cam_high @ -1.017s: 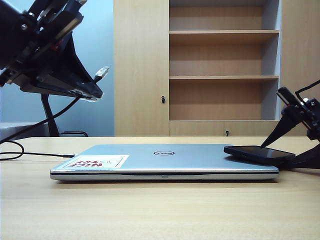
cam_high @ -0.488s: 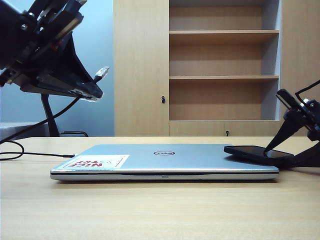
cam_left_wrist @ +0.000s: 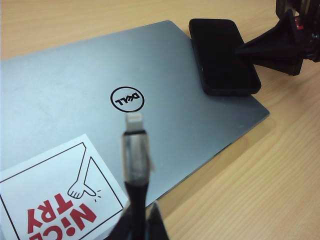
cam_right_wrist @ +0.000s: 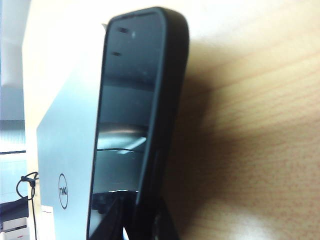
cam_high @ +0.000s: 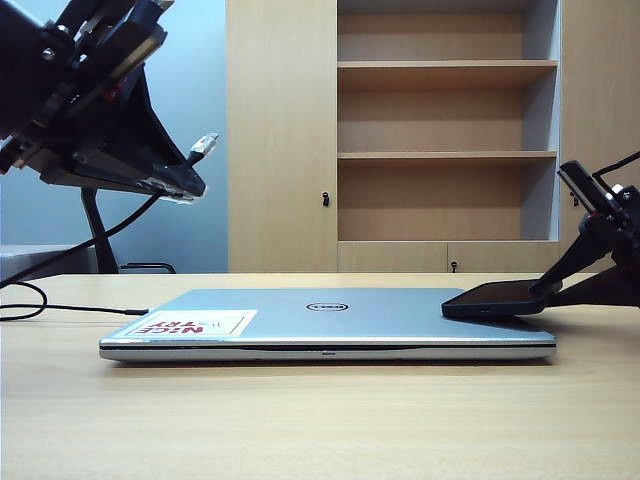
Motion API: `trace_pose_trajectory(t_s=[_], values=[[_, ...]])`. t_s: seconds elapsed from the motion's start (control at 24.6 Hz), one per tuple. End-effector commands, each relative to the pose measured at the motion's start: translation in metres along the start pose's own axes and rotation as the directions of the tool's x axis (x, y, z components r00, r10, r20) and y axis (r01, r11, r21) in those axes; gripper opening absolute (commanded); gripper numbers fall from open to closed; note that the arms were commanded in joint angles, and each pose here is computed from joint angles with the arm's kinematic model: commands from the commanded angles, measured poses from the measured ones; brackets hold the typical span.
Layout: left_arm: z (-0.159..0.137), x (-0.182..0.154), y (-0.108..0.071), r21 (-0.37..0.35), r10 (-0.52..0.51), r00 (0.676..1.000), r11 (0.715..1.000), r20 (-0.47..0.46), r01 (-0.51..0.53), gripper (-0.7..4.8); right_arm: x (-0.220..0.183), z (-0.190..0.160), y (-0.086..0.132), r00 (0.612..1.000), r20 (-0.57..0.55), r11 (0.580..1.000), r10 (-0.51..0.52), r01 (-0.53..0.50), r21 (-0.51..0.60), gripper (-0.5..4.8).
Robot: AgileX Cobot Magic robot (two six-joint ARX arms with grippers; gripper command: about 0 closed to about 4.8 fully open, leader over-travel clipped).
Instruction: Pick up the charging cable and the phone, plug the charging cable into the charging port on the phone, and finally place them back on the table.
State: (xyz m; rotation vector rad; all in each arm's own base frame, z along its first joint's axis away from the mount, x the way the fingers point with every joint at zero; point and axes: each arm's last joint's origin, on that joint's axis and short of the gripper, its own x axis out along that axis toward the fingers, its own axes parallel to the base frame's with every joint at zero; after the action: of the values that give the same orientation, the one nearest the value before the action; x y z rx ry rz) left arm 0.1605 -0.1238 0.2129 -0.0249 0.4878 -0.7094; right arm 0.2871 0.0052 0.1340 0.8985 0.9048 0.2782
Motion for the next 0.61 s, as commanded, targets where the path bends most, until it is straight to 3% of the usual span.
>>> trace_pose_trajectory(t_s=[0.04, 0.33, 0.61], values=[[0.002, -0.001, -0.001, 0.006, -0.005, 1.000, 1.000, 0.011, 0.005, -0.06, 0.003, -0.016, -0.016, 0.986, -0.064, 0.987, -0.153, 0.155, 0.034, -0.01], [0.002, -0.001, -0.001, 0.006, -0.005, 1.000, 1.000, 0.012, 0.005, -0.06, -0.004, -0.011, -0.006, 0.993, -0.017, 0.993, -0.120, 0.120, 0.000, -0.01], [0.002, -0.001, -0.001, 0.006, -0.005, 1.000, 1.000, 0.011, 0.005, -0.06, -0.046, -0.008, 0.033, 0.990, 0.119, 0.989, -0.071, 0.085, -0.122, -0.03]])
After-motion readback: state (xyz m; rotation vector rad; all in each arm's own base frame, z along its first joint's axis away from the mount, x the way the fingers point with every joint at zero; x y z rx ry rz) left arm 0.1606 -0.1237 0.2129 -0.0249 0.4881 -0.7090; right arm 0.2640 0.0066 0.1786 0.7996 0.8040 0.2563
